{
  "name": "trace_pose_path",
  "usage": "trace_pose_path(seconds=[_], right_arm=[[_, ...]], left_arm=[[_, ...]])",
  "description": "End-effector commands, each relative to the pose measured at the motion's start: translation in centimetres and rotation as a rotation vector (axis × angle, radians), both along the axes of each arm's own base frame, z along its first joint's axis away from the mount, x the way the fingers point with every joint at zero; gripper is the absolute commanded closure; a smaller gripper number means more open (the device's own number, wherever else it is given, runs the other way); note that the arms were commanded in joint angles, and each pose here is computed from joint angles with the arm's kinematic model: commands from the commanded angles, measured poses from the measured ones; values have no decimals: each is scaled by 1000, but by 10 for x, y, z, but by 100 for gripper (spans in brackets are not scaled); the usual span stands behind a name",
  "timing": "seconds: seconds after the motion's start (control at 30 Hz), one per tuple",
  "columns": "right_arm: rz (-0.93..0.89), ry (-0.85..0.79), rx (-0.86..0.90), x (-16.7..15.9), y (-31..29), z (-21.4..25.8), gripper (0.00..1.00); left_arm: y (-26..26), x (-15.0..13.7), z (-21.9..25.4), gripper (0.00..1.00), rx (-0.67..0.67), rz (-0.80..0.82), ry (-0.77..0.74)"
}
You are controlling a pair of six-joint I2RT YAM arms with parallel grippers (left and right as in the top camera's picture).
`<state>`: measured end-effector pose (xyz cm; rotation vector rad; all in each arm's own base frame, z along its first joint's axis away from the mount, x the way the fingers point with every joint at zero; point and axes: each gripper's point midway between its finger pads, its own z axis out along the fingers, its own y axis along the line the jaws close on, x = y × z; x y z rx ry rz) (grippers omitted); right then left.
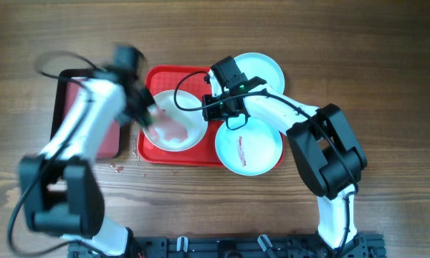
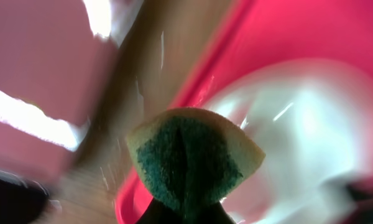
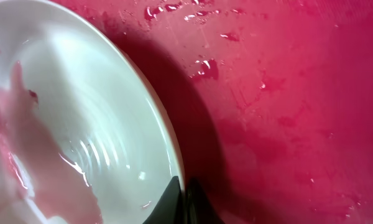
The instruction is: Clean dirty plates on tray and stack at the side
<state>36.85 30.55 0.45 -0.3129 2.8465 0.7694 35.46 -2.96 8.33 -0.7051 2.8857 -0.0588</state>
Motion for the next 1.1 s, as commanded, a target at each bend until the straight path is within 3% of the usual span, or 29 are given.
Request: trace_pose_path(seconds=[0.0, 0.13, 0.27, 0.5, 0.73, 0.93, 1.07], right_arm=[[-26, 16, -61, 0, -12, -11, 95], [-48, -8, -122, 1, -24, 12, 96], [-72, -146, -309, 16, -54, 67, 96], [-41, -470, -585, 19, -38, 124, 96], [-128, -942, -962, -7, -18, 194, 96], [-299, -1178, -1090, -20, -18, 245, 96], [-381, -1226, -1093, -19, -19, 258, 96]], left_arm=[[56, 38, 98, 96, 31, 51, -252], [91, 24, 89, 96, 38, 143, -191], [96, 19, 80, 96, 37, 159, -162], [95, 13, 71, 96, 34, 159, -134], [94, 7, 58, 96, 32, 159, -108], [94, 7, 56, 96, 32, 159, -106], [94, 7, 56, 96, 32, 159, -106]])
